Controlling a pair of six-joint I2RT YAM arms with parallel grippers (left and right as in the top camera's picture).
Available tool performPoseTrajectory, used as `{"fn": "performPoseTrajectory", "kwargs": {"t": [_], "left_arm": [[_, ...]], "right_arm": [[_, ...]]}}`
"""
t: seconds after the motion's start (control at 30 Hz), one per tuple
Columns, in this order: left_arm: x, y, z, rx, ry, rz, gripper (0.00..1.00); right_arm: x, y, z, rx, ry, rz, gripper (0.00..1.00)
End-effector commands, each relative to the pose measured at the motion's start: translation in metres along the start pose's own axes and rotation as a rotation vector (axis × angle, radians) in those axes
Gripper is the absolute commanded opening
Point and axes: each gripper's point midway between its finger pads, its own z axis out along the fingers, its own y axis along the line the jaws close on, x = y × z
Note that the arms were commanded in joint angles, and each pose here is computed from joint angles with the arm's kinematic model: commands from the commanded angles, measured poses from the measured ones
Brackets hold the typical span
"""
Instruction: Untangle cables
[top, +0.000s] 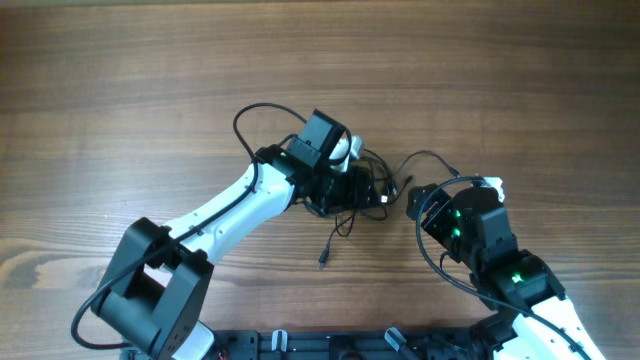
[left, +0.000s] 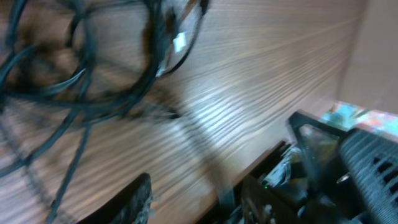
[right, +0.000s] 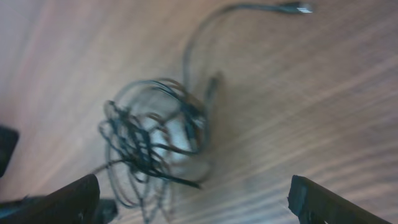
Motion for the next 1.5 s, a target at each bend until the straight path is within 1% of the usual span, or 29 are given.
{"fn": "performPoseTrajectory", "kwargs": {"t": [0.0,0.03,0.1,0.13,0.2,0.27,0.4,0.43,0.53,0.6,0.63,0.7,0.77,0.8,0.87,0.97,1.03,1.1,1.13,1.23,1.3,1.37,1.43,1.47], "left_arm": [[0.011,-0.003,-0.01,-0.034,0.005,0.092,0.32],[0.014,-0.001,-0.008,-0.057,0.01,0.095,0.21],[0.017,0.013,-0.005,-0.161,-0.008,0.092,0.04],[0.017,0.02,-0.006,-0.213,-0.022,0.082,0.04],[0.015,0.02,-0.014,-0.238,-0.038,0.084,0.04],[0.005,0.005,-0.034,-0.215,-0.082,0.128,0.04],[-0.015,-0.048,-0.104,-0.119,-0.273,0.27,0.04],[-0.013,-0.061,-0.123,-0.089,-0.327,0.299,0.04],[0.0,-0.077,-0.151,-0.054,-0.384,0.343,0.04],[0.007,-0.084,-0.164,-0.035,-0.416,0.364,0.04],[0.009,-0.087,-0.169,-0.028,-0.428,0.371,0.04],[0.012,-0.093,-0.178,-0.011,-0.456,0.389,0.04],[0.012,-0.098,-0.183,0.006,-0.477,0.39,0.04],[0.01,-0.103,-0.188,0.025,-0.501,0.39,0.04],[0.005,-0.111,-0.193,0.051,-0.535,0.399,0.04],[-0.005,-0.125,-0.202,0.091,-0.599,0.43,0.04],[-0.015,-0.124,-0.21,0.078,-0.652,0.404,0.04],[-0.024,-0.117,-0.217,0.061,-0.694,0.348,0.04],[-0.028,-0.114,-0.221,0.06,-0.707,0.33,0.04],[-0.034,-0.101,-0.243,0.046,-0.766,0.28,0.04],[-0.036,-0.076,-0.282,0.0,-0.871,0.206,0.04],[-0.033,-0.047,-0.32,-0.069,-0.98,0.121,0.04],[-0.02,-0.009,-0.368,-0.162,-1.127,-0.004,0.04],[-0.013,0.003,-0.383,-0.19,-1.175,-0.048,0.04]], "right_arm": [[-0.003,-0.007,-0.001,0.04,-0.015,-0.005,1.0],[-0.003,-0.007,-0.001,0.04,-0.014,-0.005,1.0],[-0.002,-0.006,-0.001,0.032,-0.01,-0.002,1.0],[0.0,-0.004,-0.001,0.022,0.0,-0.002,1.0],[0.012,0.005,-0.001,-0.03,0.075,-0.032,1.0],[0.022,0.013,-0.002,-0.075,0.129,-0.086,1.0],[0.034,0.024,0.005,-0.123,0.212,-0.103,1.0],[0.038,0.032,0.009,-0.159,0.24,-0.103,1.0],[0.04,0.063,0.02,-0.289,0.285,-0.113,0.99],[0.042,0.086,0.026,-0.388,0.32,-0.108,0.93],[0.044,0.095,0.028,-0.43,0.341,-0.106,0.92],[0.052,0.115,0.03,-0.543,0.404,-0.136,0.86],[0.059,0.124,0.032,-0.603,0.444,-0.158,0.81],[0.064,0.128,0.033,-0.627,0.461,-0.178,0.77],[0.072,0.132,0.036,-0.638,0.475,-0.197,0.72],[0.088,0.134,0.037,-0.644,0.511,-0.222,0.71],[0.097,0.136,0.034,-0.65,0.533,-0.241,0.57],[0.099,0.137,0.035,-0.645,0.529,-0.247,0.17],[0.096,0.133,0.04,-0.619,0.506,-0.239,0.05],[0.076,0.121,0.054,-0.537,0.42,-0.198,0.04],[0.053,0.1,0.064,-0.47,0.379,-0.164,0.04],[0.037,0.086,0.065,-0.457,0.362,-0.179,0.04],[0.012,0.07,0.058,-0.467,0.326,-0.185,0.04],[0.001,0.066,0.054,-0.48,0.308,-0.185,0.04]]}}
